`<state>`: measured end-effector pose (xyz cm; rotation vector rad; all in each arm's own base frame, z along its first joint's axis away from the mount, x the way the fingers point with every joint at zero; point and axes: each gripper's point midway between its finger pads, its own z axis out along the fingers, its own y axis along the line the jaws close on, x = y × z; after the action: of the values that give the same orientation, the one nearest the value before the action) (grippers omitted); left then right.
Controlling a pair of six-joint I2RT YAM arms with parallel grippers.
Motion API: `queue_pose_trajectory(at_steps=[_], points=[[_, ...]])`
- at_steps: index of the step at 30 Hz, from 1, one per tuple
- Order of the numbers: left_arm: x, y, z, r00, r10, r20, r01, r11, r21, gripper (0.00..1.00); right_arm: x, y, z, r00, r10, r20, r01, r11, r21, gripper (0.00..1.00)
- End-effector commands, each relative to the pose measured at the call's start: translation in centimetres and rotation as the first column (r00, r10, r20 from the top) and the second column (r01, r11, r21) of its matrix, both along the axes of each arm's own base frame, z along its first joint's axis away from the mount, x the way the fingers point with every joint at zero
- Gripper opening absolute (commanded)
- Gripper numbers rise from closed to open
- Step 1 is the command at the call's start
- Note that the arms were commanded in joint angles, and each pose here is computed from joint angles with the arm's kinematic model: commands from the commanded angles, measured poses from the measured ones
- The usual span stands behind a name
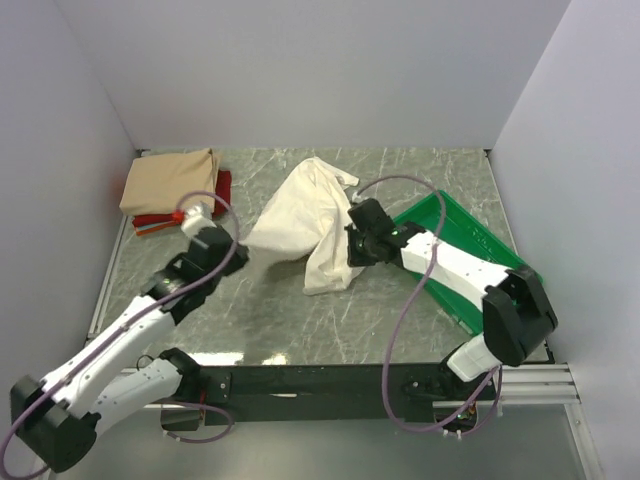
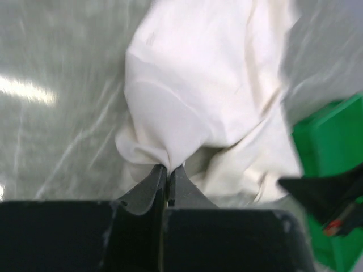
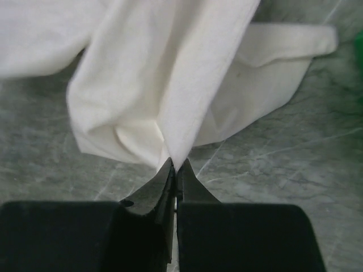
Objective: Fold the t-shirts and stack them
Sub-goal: Flatten the tshirt out
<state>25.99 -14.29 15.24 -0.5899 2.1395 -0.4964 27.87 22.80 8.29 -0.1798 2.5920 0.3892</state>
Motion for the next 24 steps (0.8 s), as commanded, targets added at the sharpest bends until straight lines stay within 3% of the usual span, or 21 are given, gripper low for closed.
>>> queue_pose_trajectory(at_steps=[1,6,11,17,24], points=[[1.5,5.0,10.1,0.954,0.164,0.249,-0.181,0.982,0.047,0.01,2.0,-1.6,8.7,0.976,-0.054,0.21,0.053,0.999,0.009,0.0],[-1.0,10.1,17.6,0.86,0.301,0.412,-0.335,0.942,0.01,0.01,2.3,-4.8,17.6,0.9,-0.166,0.403,0.15,0.986,0.073,0.0],[-4.3,13.9,20.1,0.802,0.39,0.451,-0.429,0.903,-0.018,0.01,1.6,-8.0,23.1,0.811,-0.272,0.518,0.221,0.962,0.159,0.0],[-7.3,16.9,21.9,0.74,0.448,0.501,-0.484,0.873,-0.066,0.01,2.2,-9.7,25.7,0.767,-0.329,0.55,0.25,0.944,0.216,0.0],[-10.1,19.5,24.5,0.677,0.498,0.542,-0.523,0.843,-0.122,0.01,0.7,-11.3,32.7,0.645,-0.39,0.658,0.208,0.917,0.34,0.0]])
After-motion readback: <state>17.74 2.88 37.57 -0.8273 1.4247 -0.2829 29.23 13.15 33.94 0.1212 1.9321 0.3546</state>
